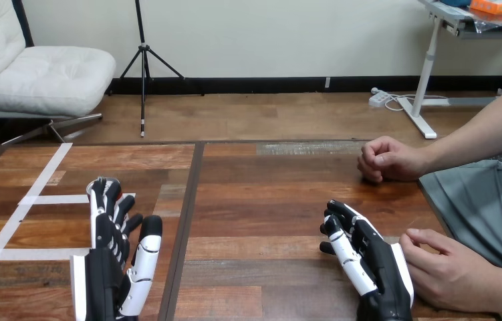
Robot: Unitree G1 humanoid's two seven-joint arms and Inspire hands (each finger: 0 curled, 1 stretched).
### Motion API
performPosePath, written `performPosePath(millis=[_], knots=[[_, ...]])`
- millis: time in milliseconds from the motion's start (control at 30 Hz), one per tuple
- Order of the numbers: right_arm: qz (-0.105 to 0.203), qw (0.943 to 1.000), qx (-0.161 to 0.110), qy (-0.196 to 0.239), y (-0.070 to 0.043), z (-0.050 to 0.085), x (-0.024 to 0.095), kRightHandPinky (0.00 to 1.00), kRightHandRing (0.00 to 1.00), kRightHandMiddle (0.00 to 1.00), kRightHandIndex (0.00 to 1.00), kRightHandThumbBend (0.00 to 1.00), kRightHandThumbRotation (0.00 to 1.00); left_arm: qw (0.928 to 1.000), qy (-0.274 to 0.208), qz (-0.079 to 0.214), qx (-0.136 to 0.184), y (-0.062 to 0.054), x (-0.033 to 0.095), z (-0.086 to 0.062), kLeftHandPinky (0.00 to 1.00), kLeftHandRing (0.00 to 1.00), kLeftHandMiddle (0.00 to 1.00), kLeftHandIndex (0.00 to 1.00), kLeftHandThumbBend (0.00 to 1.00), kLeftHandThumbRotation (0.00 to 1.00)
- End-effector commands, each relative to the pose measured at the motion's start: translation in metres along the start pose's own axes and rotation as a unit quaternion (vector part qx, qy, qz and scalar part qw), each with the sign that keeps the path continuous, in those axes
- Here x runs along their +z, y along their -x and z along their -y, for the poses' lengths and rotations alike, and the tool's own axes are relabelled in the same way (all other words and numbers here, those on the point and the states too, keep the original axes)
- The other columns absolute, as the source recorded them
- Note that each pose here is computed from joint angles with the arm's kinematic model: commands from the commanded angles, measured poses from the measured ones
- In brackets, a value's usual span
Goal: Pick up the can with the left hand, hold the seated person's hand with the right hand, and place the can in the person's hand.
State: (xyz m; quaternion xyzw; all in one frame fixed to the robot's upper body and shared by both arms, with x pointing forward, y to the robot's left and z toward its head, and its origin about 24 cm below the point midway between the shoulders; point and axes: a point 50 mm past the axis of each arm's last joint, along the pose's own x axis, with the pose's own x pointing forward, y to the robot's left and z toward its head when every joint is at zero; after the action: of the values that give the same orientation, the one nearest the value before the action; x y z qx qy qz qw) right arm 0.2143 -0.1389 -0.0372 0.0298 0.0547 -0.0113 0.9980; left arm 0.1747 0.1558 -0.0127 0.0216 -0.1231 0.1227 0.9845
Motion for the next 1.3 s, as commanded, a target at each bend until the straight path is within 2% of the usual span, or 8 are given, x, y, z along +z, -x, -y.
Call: performPosePath(millis=[0, 733, 1000, 1267], knots=[[0.03, 0.9995, 0.013, -0.005, -0.011, -0.007, 0.014, 0.73, 0.81, 0.84, 0.81, 0.54, 0.59, 0.998, 0.011, 0.06, 0.019, -0.009, 0.018, 0.004, 0.85, 0.91, 0.96, 1.0, 0.63, 0.75], [0.027, 0.9995, 0.019, 0.0, -0.011, -0.007, 0.013, 0.72, 0.8, 0.84, 0.81, 0.53, 0.59, 0.9939, -0.022, 0.094, 0.053, -0.011, 0.027, -0.002, 0.86, 0.93, 0.97, 1.0, 0.61, 0.74], [0.024, 0.9995, 0.018, -0.008, -0.011, -0.007, 0.013, 0.72, 0.8, 0.84, 0.81, 0.53, 0.58, 0.9928, -0.024, 0.099, 0.063, -0.01, 0.028, -0.002, 0.86, 0.93, 0.97, 1.0, 0.62, 0.72], [0.026, 0.9995, 0.019, 0.003, -0.011, -0.007, 0.013, 0.71, 0.79, 0.84, 0.81, 0.53, 0.58, 0.9913, -0.032, 0.104, 0.074, -0.009, 0.03, -0.002, 0.87, 0.94, 0.98, 1.0, 0.64, 0.72]])
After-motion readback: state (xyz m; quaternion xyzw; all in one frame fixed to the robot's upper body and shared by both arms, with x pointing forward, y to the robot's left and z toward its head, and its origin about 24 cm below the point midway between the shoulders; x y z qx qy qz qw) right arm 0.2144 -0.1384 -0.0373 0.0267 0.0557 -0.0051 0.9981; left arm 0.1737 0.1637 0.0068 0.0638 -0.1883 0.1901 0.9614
